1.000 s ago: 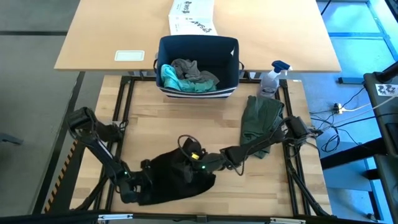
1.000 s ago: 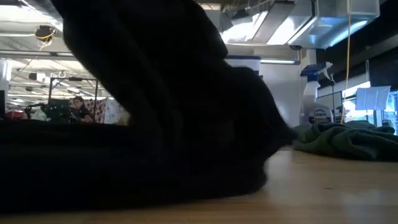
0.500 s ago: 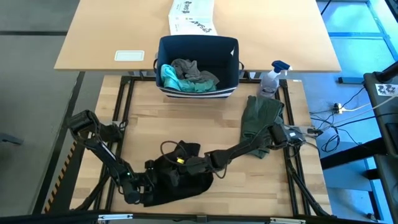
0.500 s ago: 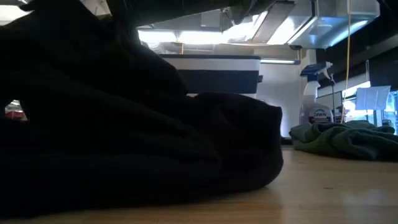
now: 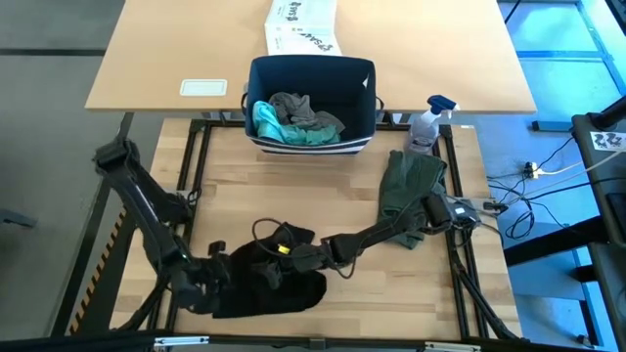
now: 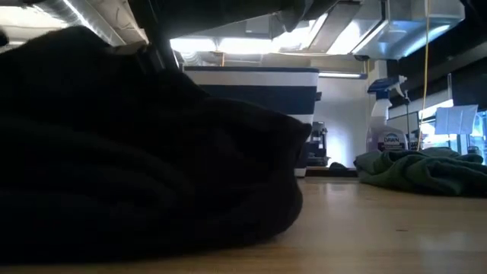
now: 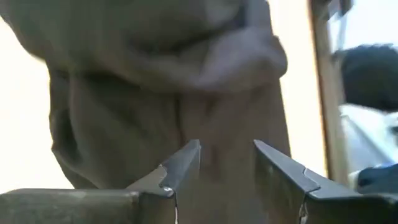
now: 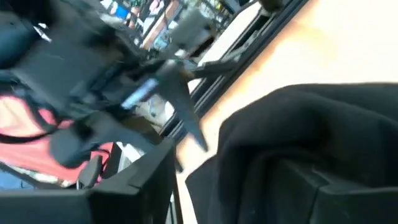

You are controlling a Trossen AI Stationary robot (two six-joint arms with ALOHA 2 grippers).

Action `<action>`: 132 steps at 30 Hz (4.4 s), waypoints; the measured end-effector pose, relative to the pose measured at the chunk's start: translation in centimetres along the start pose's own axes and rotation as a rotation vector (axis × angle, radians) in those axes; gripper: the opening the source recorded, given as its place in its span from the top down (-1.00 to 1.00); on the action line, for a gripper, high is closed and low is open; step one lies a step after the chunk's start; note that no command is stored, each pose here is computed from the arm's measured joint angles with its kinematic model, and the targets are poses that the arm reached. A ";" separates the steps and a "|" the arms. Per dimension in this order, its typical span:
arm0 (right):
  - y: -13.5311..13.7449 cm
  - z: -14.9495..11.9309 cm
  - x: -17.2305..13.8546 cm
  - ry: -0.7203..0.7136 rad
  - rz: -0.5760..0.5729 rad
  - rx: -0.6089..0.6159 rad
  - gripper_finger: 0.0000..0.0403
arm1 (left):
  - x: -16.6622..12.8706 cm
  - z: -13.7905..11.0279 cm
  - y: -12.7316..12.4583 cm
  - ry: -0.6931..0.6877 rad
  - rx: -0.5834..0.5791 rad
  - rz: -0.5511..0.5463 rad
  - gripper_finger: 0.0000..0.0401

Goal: Fold Laundry from Bin

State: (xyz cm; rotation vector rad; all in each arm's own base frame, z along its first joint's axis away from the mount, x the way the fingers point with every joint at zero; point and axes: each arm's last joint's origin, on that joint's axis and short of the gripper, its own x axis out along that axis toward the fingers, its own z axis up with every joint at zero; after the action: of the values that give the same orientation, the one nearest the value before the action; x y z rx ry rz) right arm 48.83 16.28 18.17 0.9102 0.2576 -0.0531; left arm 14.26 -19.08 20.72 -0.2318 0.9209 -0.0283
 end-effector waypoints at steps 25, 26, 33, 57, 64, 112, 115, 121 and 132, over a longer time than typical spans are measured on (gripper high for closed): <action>0.8 -0.5 -0.2 0.071 0.089 -0.108 -0.06 | 5.8 -1.7 -0.2 -0.155 0.094 0.205 0.30; 1.1 -0.3 -0.2 0.068 0.094 -0.123 -0.06 | 5.7 -2.0 -0.4 -0.141 0.091 0.189 0.30; 3.9 1.1 -1.4 0.312 0.136 -0.215 -0.06 | 4.8 -3.6 -1.6 -0.126 0.092 0.123 0.30; 8.2 -5.8 -10.1 0.342 -0.627 -0.811 -0.06 | 4.3 6.1 -3.3 -0.350 0.117 0.049 0.30; 4.7 -7.1 -10.6 0.328 -0.790 -0.764 -0.06 | 6.9 5.6 0.6 0.093 -0.001 0.074 0.30; 3.4 -9.9 -6.4 0.431 -0.493 -1.121 0.66 | 6.6 -0.3 -2.0 -0.030 0.404 0.373 0.33; 4.2 -9.9 -6.8 0.393 -0.523 -1.121 0.94 | 7.0 -0.2 -0.7 0.003 0.444 0.486 0.48; 7.6 -11.5 -11.2 0.372 -0.630 -1.090 0.91 | 3.8 1.5 -0.9 0.000 0.385 0.587 0.95; 9.2 -10.2 -20.5 0.083 -0.942 -0.826 0.96 | -6.8 2.9 0.0 -0.236 0.209 0.530 0.99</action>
State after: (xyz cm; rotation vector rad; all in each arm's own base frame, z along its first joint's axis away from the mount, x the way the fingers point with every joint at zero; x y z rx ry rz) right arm 28.41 28.66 24.36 -0.0889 0.7063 -0.7263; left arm 12.46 -17.69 27.73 0.2039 0.7146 0.3834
